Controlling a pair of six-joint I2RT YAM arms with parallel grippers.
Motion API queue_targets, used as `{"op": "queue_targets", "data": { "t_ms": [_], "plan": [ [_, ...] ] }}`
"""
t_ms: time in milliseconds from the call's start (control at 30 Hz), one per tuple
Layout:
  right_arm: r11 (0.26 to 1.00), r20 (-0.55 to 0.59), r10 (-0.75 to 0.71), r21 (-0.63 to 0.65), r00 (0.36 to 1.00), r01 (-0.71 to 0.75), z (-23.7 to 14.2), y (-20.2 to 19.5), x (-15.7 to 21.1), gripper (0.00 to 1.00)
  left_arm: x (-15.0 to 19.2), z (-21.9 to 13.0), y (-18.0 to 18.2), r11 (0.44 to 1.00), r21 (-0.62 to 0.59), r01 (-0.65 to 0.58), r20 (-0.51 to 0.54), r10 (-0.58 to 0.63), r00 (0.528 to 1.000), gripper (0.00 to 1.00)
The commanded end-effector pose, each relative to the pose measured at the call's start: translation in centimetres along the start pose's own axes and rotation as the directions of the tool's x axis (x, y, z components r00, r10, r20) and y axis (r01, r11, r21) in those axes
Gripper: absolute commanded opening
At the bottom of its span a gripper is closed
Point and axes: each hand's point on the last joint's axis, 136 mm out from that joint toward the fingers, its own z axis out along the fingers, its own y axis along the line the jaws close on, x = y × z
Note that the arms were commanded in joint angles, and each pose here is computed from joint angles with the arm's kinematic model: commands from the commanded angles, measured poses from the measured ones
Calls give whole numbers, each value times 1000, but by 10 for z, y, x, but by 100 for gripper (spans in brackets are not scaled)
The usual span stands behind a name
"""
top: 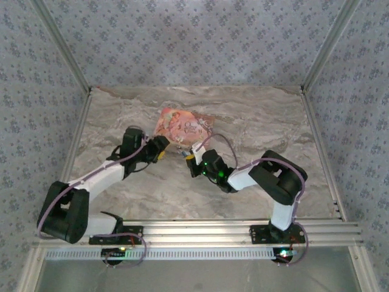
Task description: Unlock a padlock with a key
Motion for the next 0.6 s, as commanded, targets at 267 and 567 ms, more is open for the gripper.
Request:
{"op": "queue_targets", "data": {
  "t_ms": [267,567],
  "plan": [
    [901,-30,420,-110,907,-420,-7,4,1,0,-51,-27,-30,973,-52,-226,113,230,967,67],
    [831,-82,533,-136,842,-539,-1,2,11,0,-75,-27,-56,944,-36,-328,141,330,933,68]
  ]
}}
